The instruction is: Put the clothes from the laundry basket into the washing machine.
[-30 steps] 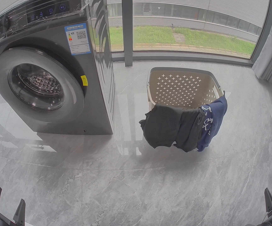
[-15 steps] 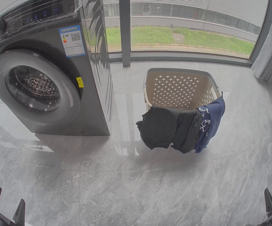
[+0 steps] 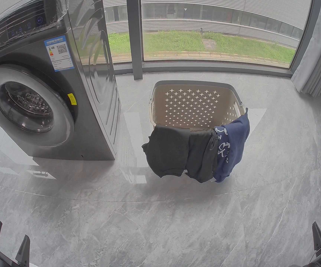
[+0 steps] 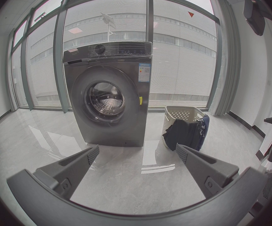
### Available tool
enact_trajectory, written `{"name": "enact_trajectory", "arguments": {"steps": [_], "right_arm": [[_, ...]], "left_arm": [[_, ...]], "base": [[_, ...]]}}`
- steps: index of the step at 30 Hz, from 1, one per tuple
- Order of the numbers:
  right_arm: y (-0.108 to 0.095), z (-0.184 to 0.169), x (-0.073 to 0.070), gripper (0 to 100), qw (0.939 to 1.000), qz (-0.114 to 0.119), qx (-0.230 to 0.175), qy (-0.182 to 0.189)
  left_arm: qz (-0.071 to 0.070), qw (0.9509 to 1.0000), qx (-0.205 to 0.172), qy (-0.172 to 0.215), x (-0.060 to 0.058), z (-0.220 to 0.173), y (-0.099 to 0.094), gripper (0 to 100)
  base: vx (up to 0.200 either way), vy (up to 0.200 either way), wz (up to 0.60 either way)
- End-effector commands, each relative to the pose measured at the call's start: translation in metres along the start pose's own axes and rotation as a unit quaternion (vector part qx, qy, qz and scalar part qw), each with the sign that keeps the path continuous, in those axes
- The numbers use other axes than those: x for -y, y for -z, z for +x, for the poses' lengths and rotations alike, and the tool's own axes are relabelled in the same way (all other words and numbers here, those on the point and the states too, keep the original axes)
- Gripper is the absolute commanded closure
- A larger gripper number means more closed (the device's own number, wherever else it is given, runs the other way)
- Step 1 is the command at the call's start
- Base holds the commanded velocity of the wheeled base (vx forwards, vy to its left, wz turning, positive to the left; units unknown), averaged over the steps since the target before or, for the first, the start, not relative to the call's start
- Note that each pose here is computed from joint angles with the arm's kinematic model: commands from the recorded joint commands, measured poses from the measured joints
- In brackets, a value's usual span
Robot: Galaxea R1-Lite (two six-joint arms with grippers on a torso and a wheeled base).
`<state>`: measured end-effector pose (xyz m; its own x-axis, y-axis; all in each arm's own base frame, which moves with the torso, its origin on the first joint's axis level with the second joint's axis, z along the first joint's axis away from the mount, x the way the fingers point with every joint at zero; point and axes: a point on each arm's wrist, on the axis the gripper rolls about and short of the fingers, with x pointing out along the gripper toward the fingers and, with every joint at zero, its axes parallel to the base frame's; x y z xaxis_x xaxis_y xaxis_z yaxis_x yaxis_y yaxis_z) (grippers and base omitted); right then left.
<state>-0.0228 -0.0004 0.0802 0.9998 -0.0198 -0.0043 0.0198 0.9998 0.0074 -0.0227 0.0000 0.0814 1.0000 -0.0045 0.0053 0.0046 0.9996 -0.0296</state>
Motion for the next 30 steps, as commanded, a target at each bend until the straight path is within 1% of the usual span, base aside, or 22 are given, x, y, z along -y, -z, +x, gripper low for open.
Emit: {"name": "enact_trajectory", "arguments": {"steps": [1, 7, 22, 30], "right_arm": [[0.0047, 0.0006, 0.0000, 0, 1.0000, 0.000, -0.005, 0.000], [0.0046, 0.0006, 0.0000, 0, 1.0000, 0.000, -0.004, 0.000], [0.0046, 0.0006, 0.0000, 0, 1.0000, -0.001, -0.004, 0.000], [0.0046, 0.0006, 0.0000, 0, 1.0000, -0.001, -0.004, 0.000]], "left_arm": [[-0.001, 1.0000, 0.000, 0.000, -0.0002, -0.0001, 0.0053, 0], [-0.001, 1.0000, 0.000, 0.000, -0.0002, -0.0001, 0.0053, 0], [-0.001, 1.0000, 0.000, 0.000, -0.0002, -0.0001, 0.0053, 0], [-0.001, 1.0000, 0.000, 0.000, -0.0002, -0.0001, 0.0053, 0]], "base": [[0.000, 0.000, 0.00], [0.000, 0.000, 0.00], [0.000, -0.200, 0.00], [0.000, 0.000, 0.00]]}}
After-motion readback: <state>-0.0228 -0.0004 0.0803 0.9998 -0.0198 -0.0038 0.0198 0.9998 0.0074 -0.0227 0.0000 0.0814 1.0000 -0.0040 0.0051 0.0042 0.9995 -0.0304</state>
